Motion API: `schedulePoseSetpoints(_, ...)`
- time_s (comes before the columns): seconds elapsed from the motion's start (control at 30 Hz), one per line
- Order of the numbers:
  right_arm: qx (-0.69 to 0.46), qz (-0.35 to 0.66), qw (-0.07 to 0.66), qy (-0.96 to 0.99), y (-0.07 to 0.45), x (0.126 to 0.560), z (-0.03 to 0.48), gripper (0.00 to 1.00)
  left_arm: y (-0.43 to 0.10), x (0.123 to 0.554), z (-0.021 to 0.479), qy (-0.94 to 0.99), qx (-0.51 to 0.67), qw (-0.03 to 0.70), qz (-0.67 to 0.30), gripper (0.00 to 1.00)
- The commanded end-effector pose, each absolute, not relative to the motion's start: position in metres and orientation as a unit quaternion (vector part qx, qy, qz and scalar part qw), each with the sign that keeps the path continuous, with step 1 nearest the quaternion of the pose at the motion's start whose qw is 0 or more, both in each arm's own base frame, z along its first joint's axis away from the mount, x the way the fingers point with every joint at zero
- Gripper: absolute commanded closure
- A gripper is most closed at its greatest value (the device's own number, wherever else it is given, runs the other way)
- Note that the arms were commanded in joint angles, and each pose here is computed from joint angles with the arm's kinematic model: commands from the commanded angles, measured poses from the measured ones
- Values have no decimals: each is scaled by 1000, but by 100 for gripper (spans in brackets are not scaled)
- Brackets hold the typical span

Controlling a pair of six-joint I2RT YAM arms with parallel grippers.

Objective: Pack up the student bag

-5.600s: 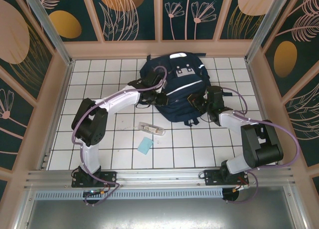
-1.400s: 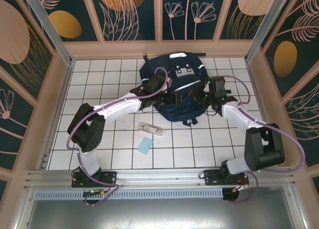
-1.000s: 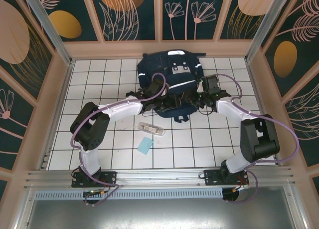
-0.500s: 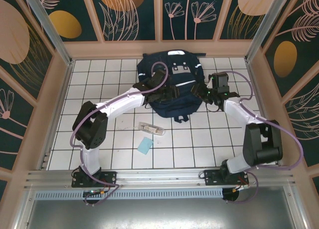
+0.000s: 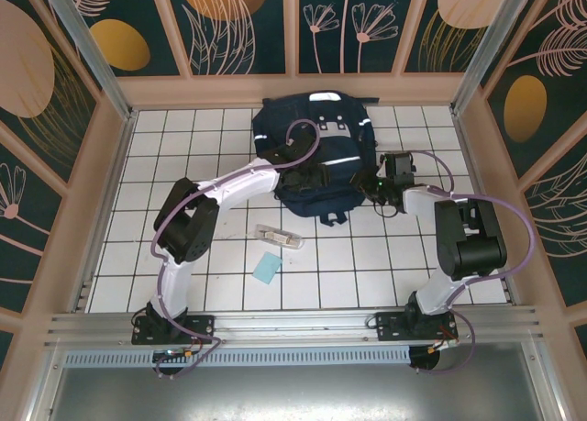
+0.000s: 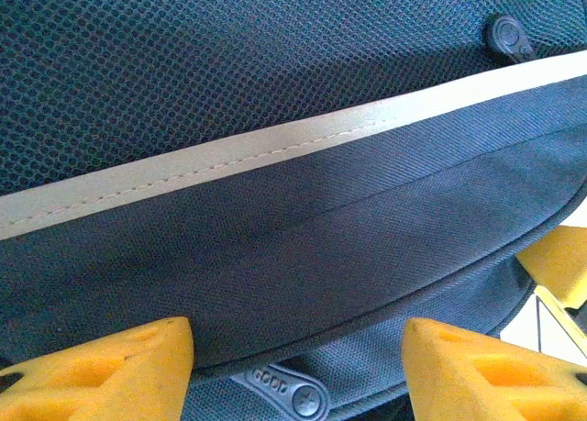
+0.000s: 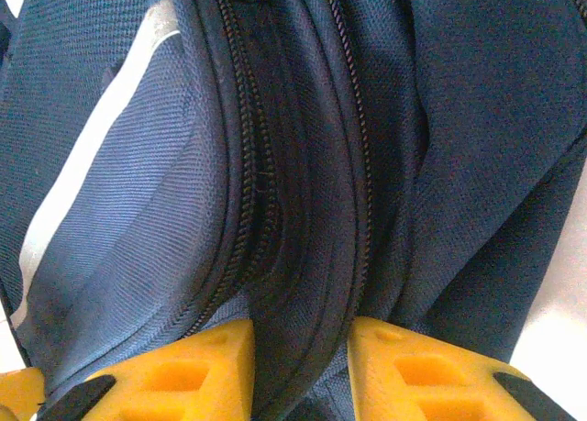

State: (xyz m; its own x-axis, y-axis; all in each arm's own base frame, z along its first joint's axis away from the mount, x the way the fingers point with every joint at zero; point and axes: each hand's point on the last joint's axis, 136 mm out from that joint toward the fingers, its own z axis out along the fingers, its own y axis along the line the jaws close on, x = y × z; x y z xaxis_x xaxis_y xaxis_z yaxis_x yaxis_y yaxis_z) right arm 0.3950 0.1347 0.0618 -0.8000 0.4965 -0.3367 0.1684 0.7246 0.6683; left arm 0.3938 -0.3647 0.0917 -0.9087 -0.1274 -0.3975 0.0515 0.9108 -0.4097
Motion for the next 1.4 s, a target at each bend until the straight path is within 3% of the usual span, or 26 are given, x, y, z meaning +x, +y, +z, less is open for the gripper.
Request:
schedulePoseSetpoints(0.0, 187, 336, 225, 895, 143, 382, 53, 68, -358, 388, 74, 962, -20, 193, -190, 40)
schedulePoseSetpoints(0.3, 181, 343, 216, 896, 156, 385, 48, 68, -341, 357, 48, 977, -13, 154, -145, 46)
schedulePoseSetpoints(0.5, 180, 349, 216, 894, 163, 386, 52, 68, -338, 353, 58, 983, 16, 159, -94, 46)
schedulePoseSetpoints(0.7, 153, 375, 194, 893, 202, 381, 53, 71, -326, 343, 78, 981, 18, 169, -91, 42)
schedulePoseSetpoints(1.1, 151, 374, 182, 897, 213, 374, 50, 71, -317, 382, 107, 970, 6, 232, -68, 40)
schedulePoseSetpoints(1.37, 147, 370, 171, 901, 219, 371, 41, 71, -301, 394, 90, 974, -6, 219, -60, 40)
